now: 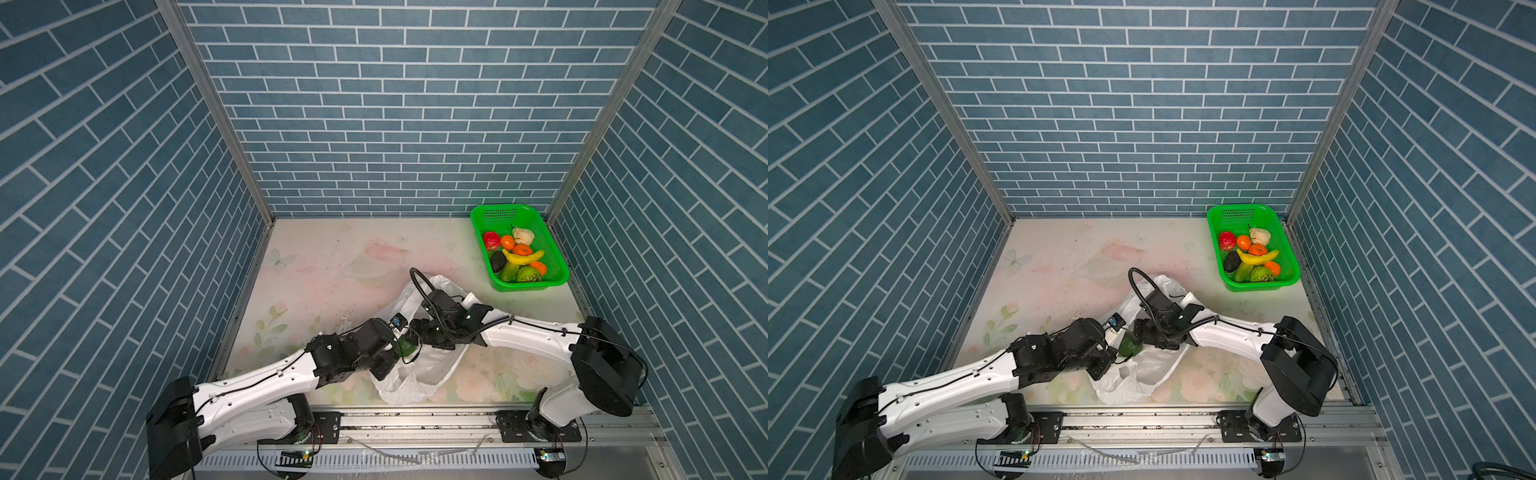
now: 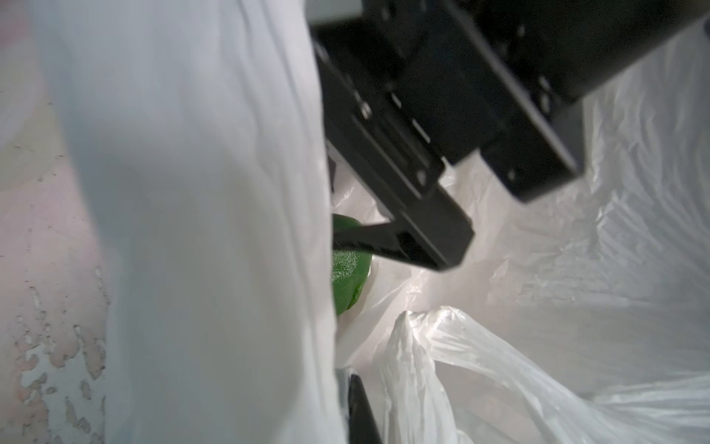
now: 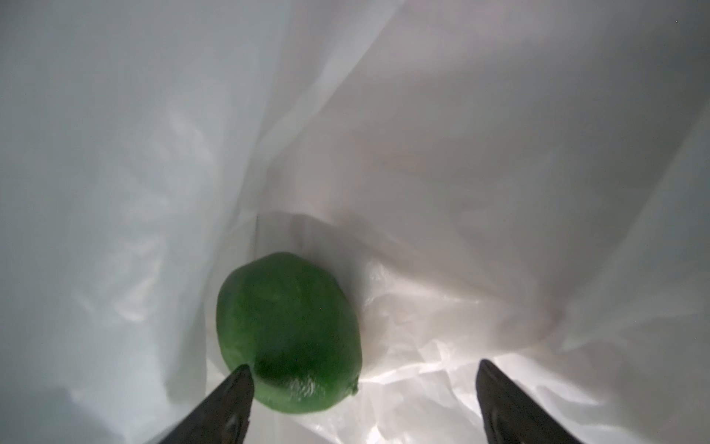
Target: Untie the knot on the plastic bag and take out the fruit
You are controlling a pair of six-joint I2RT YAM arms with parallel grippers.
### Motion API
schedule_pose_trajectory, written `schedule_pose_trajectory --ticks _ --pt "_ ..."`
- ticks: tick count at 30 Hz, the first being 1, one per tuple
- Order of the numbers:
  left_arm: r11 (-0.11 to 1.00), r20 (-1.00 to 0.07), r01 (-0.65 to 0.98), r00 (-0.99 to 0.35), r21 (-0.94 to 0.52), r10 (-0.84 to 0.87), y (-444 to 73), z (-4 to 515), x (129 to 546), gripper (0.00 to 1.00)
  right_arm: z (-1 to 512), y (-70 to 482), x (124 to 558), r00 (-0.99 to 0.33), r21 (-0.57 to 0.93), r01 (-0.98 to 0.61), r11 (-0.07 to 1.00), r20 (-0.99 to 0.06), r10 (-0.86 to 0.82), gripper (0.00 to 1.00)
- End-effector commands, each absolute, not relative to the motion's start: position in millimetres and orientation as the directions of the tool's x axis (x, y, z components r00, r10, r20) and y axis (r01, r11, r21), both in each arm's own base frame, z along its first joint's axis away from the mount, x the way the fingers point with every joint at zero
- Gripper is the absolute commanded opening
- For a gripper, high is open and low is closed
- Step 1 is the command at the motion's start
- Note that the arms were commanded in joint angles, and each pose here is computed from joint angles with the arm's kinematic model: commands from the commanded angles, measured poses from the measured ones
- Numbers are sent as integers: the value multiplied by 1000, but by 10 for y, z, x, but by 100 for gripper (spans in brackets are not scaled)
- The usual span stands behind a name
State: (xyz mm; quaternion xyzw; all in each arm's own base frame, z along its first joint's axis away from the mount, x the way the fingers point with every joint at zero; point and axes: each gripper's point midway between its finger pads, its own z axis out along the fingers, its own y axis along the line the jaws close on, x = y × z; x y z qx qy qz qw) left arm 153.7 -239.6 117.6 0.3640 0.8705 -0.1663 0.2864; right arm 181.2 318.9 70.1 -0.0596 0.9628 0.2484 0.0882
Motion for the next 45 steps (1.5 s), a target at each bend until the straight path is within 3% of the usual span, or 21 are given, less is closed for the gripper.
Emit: schedule_pose_trajectory --ticks 1,12,17,19,30,34,39,45 --pt "700 -598 714 -576 -35 557 -2299 1106 1559 0 872 3369 1774 -947 455 -297 839 -253 -199 90" --pt "691 -597 722 -564 -23 570 -2271 1034 1551 0 893 3754 1749 -865 386 -497 777 -290 -409 96" --pt "695 -589 719 -570 -20 573 -2252 977 1552 0 596 3900 1689 -860 324 -510 797 -184 -476 96" --pt "695 -581 719 -575 -23 576 -2258 955 1544 0 525 3845 1745 -874 269 -487 831 -160 -460 95" --pt "699 -590 715 -577 -31 564 -2254 975 1542 0 698 3386 2069 -925 210 -322 923 -277 -260 79" --pt "684 -595 729 -565 -34 572 -2306 984 1546 0 792 3452 2123 -911 219 -355 909 -298 -284 92" --pt "678 -603 734 -558 -38 570 -2333 1014 1551 0 820 3729 2125 -865 230 -474 850 -302 -401 95" --pt "679 -603 733 -560 -40 568 -2303 1008 1532 0 752 3862 2186 -848 222 -509 832 -297 -439 96"
